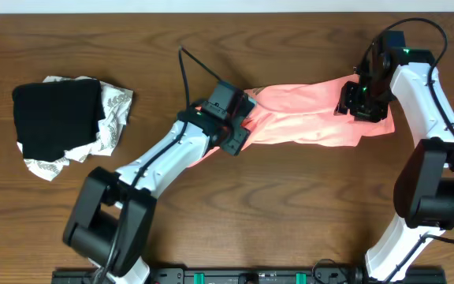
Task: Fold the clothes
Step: 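Stretch the t-shirt between both grippers, pulling left gripper leftward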
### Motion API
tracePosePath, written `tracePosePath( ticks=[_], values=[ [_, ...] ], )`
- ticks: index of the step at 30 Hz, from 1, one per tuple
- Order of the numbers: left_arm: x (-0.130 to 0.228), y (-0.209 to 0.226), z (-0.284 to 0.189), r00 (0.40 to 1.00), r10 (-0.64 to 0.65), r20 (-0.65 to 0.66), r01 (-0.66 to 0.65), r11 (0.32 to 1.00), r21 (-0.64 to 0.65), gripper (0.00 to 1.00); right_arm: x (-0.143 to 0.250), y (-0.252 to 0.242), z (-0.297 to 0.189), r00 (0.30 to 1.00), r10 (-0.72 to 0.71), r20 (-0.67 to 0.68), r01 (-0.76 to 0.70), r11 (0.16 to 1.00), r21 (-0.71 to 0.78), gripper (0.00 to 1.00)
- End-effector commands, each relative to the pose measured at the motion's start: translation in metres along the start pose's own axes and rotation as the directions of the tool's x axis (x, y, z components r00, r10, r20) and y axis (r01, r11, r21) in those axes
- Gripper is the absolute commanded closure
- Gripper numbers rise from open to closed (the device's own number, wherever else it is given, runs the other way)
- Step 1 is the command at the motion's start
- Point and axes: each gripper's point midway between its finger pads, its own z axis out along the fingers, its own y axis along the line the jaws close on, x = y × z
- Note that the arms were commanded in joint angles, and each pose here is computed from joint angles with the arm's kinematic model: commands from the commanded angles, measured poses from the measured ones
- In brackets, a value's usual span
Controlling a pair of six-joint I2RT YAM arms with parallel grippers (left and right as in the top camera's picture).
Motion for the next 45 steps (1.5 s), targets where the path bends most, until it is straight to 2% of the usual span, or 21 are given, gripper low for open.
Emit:
tracePosePath(
  ticks=[1,5,10,14,18,20,31,40,41,44,45],
  values=[
    [0.007,0.012,0.015,0.999,-0.001,-0.041,-0.001,0.998,-0.06,0.58,0.001,0.002,-0.001,1.0,-0.017,0.0,0.017,1.0,-0.011,0.48],
    [-0.001,0.017,0.013,1.0,0.0,-0.01,-0.001,0.996,-0.093,0.94,0.001,0.002,-0.001,1.0,-0.017,-0.001,0.017,1.0,-0.011,0.49],
    [-0.032,0.02,-0.026,0.994,-0.063,0.09,0.073,0.991,-0.116,0.94,0.002,0.001,-0.001,1.0,-0.016,-0.005,0.016,1.0,-0.006,0.49],
    [-0.072,0.02,-0.086,0.967,-0.066,0.247,0.098,0.988,-0.12,0.94,0.002,-0.001,-0.001,1.0,-0.016,-0.002,0.016,1.0,0.011,0.49],
    [-0.097,0.047,-0.15,0.907,-0.059,0.418,0.176,0.953,-0.248,0.94,0.0,-0.008,-0.002,1.0,-0.016,0.005,0.016,0.999,0.049,0.48],
    [-0.1,0.064,-0.166,0.885,-0.065,0.462,0.222,0.929,-0.295,0.94,0.0,-0.011,-0.002,1.0,-0.016,0.008,0.015,0.998,0.065,0.48],
    [-0.081,0.129,-0.148,0.891,-0.168,0.422,0.332,0.875,-0.353,0.94,-0.013,-0.013,-0.002,0.998,-0.023,0.06,0.018,0.997,0.081,0.46],
    [-0.07,0.148,-0.141,0.892,-0.213,0.398,0.369,0.852,-0.372,0.94,-0.039,-0.01,-0.005,0.986,-0.028,0.164,0.018,0.998,0.063,0.47],
    [-0.069,0.148,-0.141,0.893,-0.214,0.397,0.369,0.852,-0.372,0.94,-0.041,-0.01,-0.005,0.985,-0.03,0.172,0.019,0.998,0.061,0.43],
    [-0.069,0.148,-0.141,0.893,-0.213,0.397,0.369,0.852,-0.372,0.94,-0.049,-0.012,-0.004,0.979,0.018,0.202,-0.031,0.998,0.063,0.24],
    [-0.069,0.148,-0.141,0.893,-0.214,0.396,0.369,0.852,-0.372,0.94,-0.052,-0.014,-0.005,0.976,0.037,0.213,-0.051,0.997,0.06,0.21]
  ],
)
